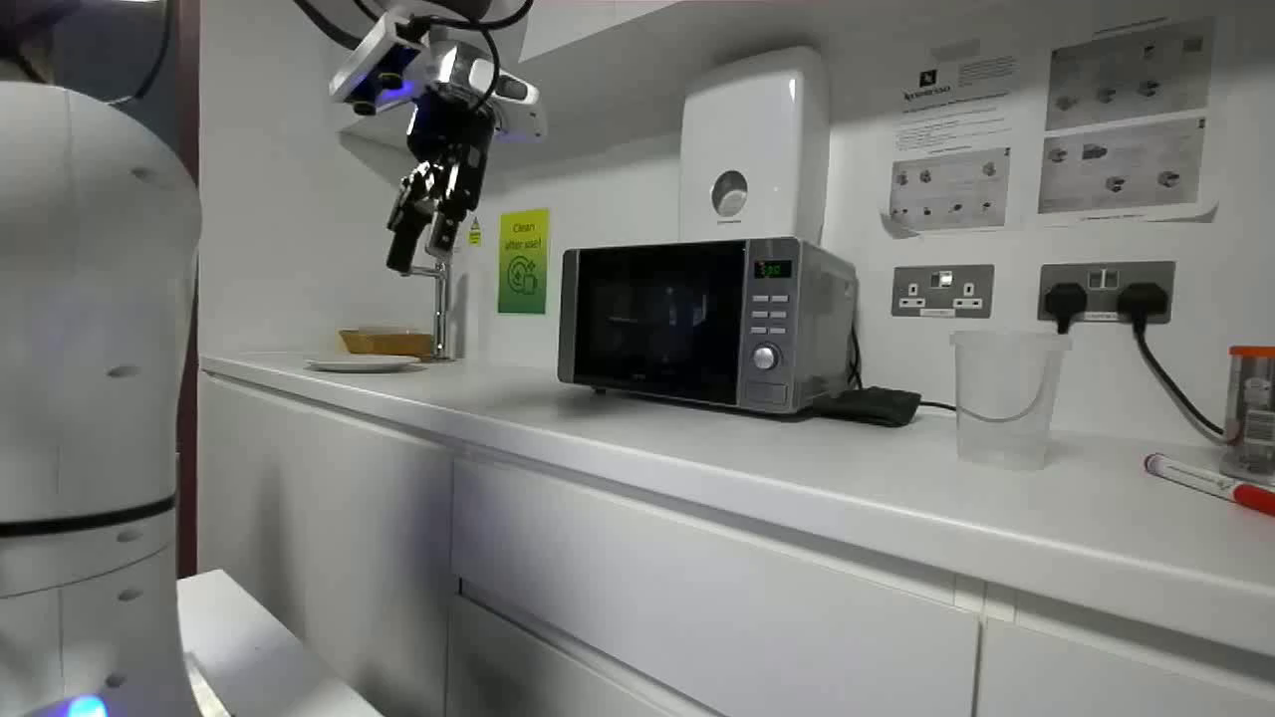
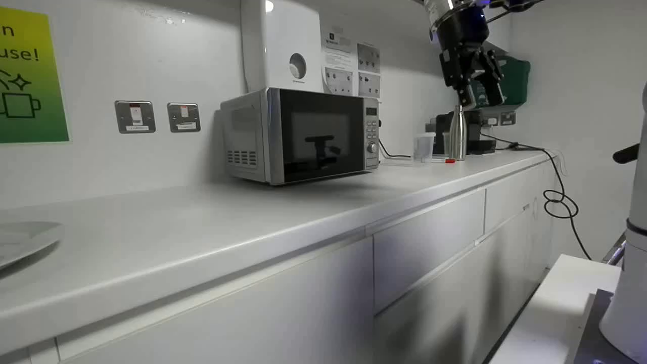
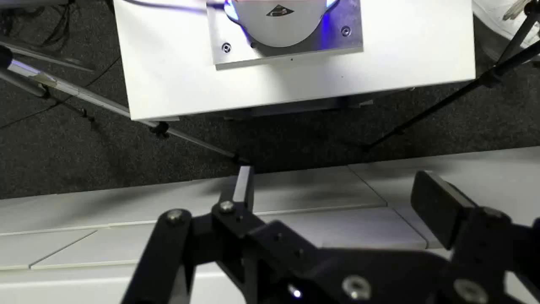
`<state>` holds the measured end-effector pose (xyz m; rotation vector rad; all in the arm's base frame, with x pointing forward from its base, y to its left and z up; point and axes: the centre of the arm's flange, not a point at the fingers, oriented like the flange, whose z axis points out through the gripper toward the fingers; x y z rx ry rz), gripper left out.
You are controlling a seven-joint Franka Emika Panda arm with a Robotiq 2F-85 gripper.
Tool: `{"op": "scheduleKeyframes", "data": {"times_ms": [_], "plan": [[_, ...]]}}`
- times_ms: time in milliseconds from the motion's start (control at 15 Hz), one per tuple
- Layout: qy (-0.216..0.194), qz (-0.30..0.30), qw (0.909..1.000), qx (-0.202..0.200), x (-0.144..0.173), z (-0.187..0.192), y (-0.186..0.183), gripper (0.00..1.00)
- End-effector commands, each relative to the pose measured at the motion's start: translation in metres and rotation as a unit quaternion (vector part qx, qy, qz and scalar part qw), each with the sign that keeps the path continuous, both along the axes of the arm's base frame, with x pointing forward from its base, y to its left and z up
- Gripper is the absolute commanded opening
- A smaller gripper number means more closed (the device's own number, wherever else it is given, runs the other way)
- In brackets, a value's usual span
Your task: Turn the knob on the microwave to the right
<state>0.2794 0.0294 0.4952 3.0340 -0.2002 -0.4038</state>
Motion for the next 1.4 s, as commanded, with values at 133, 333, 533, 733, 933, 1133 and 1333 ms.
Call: {"op": "scheduleKeyframes", "data": {"times_ms": [133,333,533,733,933,1133,1333], "plan": [[0.000,0.000,1.0000,0.000,0.000,0.000,0.000,1.00],[-0.019,-0.019,0.9994,-0.023,0.001,-0.002,-0.004,1.00],[-0.067,-0.018,0.9966,-0.044,0.013,-0.005,-0.014,1.00],[-0.126,-0.021,0.9892,-0.073,0.039,-0.014,-0.030,1.00],[-0.186,-0.035,0.9782,-0.087,0.060,-0.027,-0.043,1.00],[-0.233,-0.053,0.9670,-0.087,0.077,-0.039,-0.052,1.00],[-0.259,-0.070,0.9595,-0.086,0.085,-0.043,-0.058,1.00]]}}
